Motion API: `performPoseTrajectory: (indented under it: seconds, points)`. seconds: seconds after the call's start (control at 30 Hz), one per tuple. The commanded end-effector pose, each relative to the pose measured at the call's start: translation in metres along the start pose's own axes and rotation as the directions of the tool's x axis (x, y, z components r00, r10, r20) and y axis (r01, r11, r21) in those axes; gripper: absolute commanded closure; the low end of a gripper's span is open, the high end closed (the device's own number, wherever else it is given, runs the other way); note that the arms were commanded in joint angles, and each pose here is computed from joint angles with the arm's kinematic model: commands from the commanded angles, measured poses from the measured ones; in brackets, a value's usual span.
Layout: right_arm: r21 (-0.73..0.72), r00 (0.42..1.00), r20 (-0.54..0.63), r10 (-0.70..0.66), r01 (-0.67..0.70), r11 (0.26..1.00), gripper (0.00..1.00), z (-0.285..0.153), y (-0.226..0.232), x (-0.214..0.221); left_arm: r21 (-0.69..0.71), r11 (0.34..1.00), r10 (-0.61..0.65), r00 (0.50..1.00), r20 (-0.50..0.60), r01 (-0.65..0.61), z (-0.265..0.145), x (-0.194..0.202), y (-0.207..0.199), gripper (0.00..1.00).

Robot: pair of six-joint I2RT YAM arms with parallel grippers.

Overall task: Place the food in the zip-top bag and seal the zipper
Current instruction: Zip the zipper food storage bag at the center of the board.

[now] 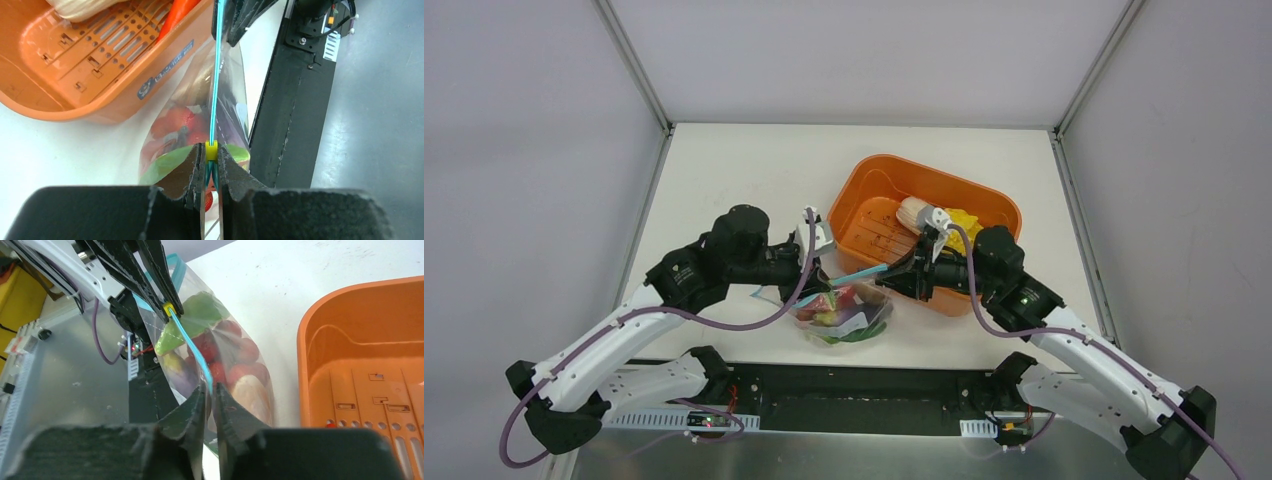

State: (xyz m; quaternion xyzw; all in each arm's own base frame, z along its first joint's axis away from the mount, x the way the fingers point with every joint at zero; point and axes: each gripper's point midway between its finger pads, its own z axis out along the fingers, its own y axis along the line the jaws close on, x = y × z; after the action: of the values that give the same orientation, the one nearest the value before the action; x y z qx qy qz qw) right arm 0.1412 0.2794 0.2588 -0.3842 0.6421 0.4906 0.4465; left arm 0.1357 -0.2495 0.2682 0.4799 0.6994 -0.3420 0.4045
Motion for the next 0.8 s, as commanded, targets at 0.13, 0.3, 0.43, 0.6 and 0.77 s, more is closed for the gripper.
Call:
performPoseTrajectory:
  seconds: [0.13,0.3,0.43,0.6,0.77]
  points:
    - [-0.088,0.987,-0.102,-0.126,0.118,0.989,0.38,-0.001,0.009,-0.015,0.132,0.991,-0.021,1.0,0.008,0.02,0.01,-0.023,-0.015,1.0]
    - [-0.141,0.967,-0.179,-0.179,0.155,0.978,0.29,0.007,0.005,-0.013,0.171,0.985,-0.031,1.0,-0.005,0.031,0.018,-0.028,-0.017,1.0]
    - [-0.231,0.958,-0.223,-0.183,0.131,0.964,0.31,0.012,0.01,-0.004,0.173,0.985,-0.03,0.999,0.012,0.028,0.017,-0.033,-0.017,1.0]
    - [-0.29,0.959,-0.23,-0.162,0.092,0.953,0.46,0.017,0.018,-0.004,0.171,0.985,-0.034,0.999,0.017,0.031,0.018,-0.035,-0.017,1.0]
    - [-0.281,0.972,-0.188,-0.141,0.085,0.956,0.69,0.023,0.016,-0.01,0.174,0.984,-0.044,0.999,0.016,0.041,0.019,-0.034,-0.017,1.0]
